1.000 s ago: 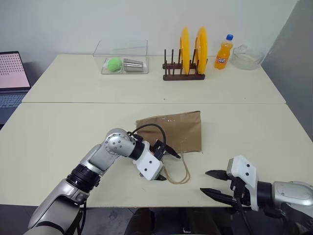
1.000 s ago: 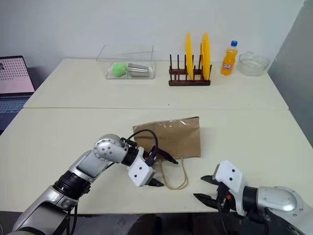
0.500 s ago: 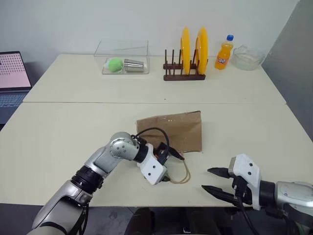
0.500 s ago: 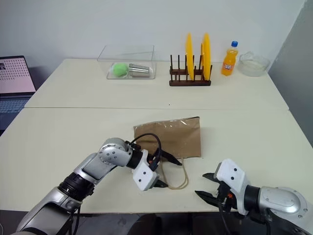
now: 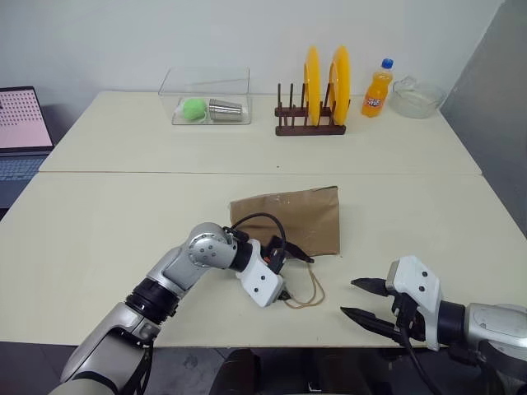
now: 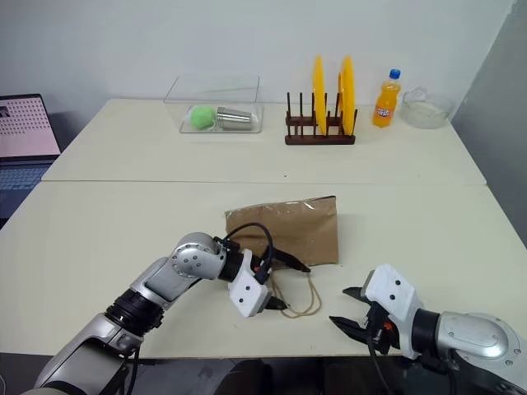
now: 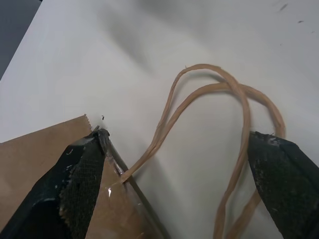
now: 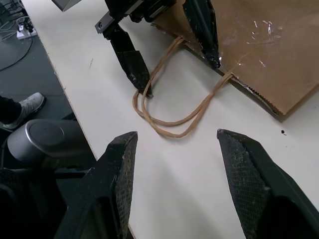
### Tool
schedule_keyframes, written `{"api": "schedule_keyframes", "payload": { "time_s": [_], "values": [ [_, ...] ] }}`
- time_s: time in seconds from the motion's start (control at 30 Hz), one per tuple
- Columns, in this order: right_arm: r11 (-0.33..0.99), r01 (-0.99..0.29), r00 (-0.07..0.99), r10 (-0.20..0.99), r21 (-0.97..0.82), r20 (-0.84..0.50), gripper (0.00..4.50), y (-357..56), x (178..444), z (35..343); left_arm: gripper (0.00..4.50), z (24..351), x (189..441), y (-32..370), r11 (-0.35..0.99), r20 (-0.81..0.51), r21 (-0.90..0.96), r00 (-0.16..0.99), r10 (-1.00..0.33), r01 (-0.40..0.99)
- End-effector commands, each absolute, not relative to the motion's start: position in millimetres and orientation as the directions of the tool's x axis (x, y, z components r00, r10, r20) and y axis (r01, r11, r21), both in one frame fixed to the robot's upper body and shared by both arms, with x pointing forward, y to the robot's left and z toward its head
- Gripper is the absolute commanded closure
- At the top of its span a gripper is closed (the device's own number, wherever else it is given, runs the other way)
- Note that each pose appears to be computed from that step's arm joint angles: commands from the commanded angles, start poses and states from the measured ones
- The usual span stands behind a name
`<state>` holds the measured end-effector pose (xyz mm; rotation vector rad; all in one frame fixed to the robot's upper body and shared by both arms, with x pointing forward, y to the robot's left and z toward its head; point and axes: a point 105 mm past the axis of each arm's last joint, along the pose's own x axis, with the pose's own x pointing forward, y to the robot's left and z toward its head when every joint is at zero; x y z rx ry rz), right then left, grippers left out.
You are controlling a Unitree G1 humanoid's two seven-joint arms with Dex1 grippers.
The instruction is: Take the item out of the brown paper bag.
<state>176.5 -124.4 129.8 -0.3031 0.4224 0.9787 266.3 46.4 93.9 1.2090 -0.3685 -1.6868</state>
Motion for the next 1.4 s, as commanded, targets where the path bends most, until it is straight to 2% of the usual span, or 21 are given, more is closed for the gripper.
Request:
{"api": "schedule_keyframes", "payload": {
  "time_s": [0.03, 0.1, 0.37, 0.47, 0.5, 0.67, 0.77, 0.87, 1.0, 1.2, 1.4],
  "values": [
    [0.462, -0.882, 0.451, 0.779, -0.087, -0.436, 1.82, -109, 164, 141, 0.38, 99, 264, 42, -0.471, -0.531, 0.72, -0.032, -0.847, 0.509],
    [0.465, -0.881, 0.455, 0.777, -0.09, -0.436, 1.82, -109, 165, 141, 0.78, 98, 263, 42, -0.476, -0.533, 0.716, -0.041, -0.845, 0.51],
    [0.471, -0.877, 0.465, 0.776, -0.099, -0.426, 1.82, -109, 167, 143, 3.4, 93, 261, 45, -0.509, -0.558, 0.698, -0.063, -0.827, 0.504],
    [0.47, -0.877, 0.466, 0.778, -0.102, -0.422, 1.82, -109, 167, 144, 4.3, 92, 262, 45, -0.506, -0.556, 0.696, -0.062, -0.829, 0.509],
    [0.468, -0.877, 0.466, 0.778, -0.106, -0.422, 1.82, -109, 168, 144, 4.47, 93, 262, 44, -0.5, -0.552, 0.698, -0.059, -0.831, 0.513],
    [0.396, -0.898, 0.439, 0.772, -0.192, -0.46, 1.82, -109, 166, 141, 4.47, 112, 273, 45, -0.387, -0.476, 0.698, -0.014, -0.88, 0.602],
    [0.328, -0.91, 0.414, 0.751, -0.253, -0.514, 1.82, -111, 162, 131, 4.47, 131, 282, 47, -0.263, -0.397, 0.678, 0.041, -0.917, 0.686],
    [0.258, -0.936, 0.35, 0.76, -0.24, -0.548, 1.82, -107, 156, 123, 4.47, 155, 292, 52, -0.125, -0.315, 0.639, 0.11, -0.943, 0.759],
    [0.171, -0.933, 0.326, 0.779, -0.318, -0.536, 1.82, -96, 175, 120, 4.47, 173, 294, 54, -0.023, -0.251, 0.597, 0.159, -0.955, 0.802],
    [0.098, -0.882, 0.345, 0.8, -0.461, -0.49, 1.82, -72, 210, 125, 4.47, 176, 295, 58, -0.007, -0.266, 0.592, 0.187, -0.946, 0.806],
    [0.045, -0.865, 0.329, 0.802, -0.499, -0.498, 1.82, -61, 218, 119, 4.47, 175, 295, 61, -0.004, -0.275, 0.591, 0.197, -0.941, 0.806]
  ]
}}
